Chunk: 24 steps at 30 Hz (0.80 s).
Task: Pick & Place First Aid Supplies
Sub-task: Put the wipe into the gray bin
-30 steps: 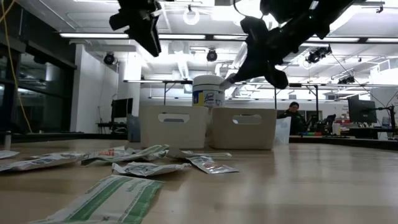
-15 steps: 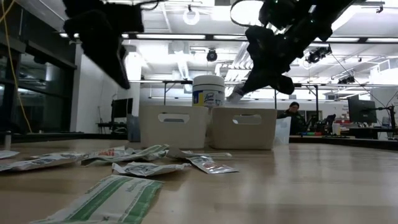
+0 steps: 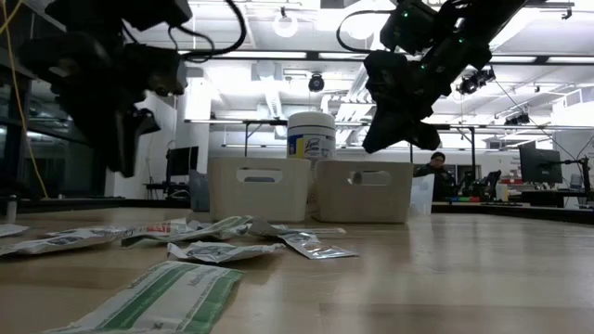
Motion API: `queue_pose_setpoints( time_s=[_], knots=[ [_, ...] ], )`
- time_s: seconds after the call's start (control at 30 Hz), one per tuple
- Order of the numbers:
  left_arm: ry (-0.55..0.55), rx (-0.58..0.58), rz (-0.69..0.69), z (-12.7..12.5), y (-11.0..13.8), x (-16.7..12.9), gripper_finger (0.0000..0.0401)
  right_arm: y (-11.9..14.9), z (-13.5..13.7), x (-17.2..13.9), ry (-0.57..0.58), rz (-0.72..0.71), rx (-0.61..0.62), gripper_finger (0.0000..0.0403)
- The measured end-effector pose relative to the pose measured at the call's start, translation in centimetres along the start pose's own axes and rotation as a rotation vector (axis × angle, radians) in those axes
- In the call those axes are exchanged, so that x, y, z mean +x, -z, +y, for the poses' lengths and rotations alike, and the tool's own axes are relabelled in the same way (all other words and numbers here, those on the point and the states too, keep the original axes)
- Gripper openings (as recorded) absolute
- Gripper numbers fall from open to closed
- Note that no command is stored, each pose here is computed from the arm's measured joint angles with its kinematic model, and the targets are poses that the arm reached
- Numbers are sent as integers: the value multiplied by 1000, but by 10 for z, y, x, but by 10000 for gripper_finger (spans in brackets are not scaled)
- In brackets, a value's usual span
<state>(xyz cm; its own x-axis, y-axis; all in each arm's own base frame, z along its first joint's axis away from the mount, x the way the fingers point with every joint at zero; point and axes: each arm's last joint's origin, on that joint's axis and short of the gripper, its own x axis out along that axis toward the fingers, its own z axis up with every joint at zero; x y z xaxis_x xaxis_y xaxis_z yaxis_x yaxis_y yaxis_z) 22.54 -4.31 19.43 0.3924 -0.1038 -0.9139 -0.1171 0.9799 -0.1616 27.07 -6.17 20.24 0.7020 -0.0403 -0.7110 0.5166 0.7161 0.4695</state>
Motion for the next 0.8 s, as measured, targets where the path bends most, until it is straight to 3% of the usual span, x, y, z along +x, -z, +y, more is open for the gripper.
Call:
queue_pose_setpoints(
  time_s=[0.4,0.57,0.8],
  knots=[
    [36,164,-8,-1,-1,3,124,-1,0,0,9,-17,25,191],
    [95,240,45,-3,-1,15,124,-2,2,-1,-33,-13,-3,215],
    [159,353,101,-24,4,38,124,-9,14,-10,-189,-69,-142,221]
  ],
)
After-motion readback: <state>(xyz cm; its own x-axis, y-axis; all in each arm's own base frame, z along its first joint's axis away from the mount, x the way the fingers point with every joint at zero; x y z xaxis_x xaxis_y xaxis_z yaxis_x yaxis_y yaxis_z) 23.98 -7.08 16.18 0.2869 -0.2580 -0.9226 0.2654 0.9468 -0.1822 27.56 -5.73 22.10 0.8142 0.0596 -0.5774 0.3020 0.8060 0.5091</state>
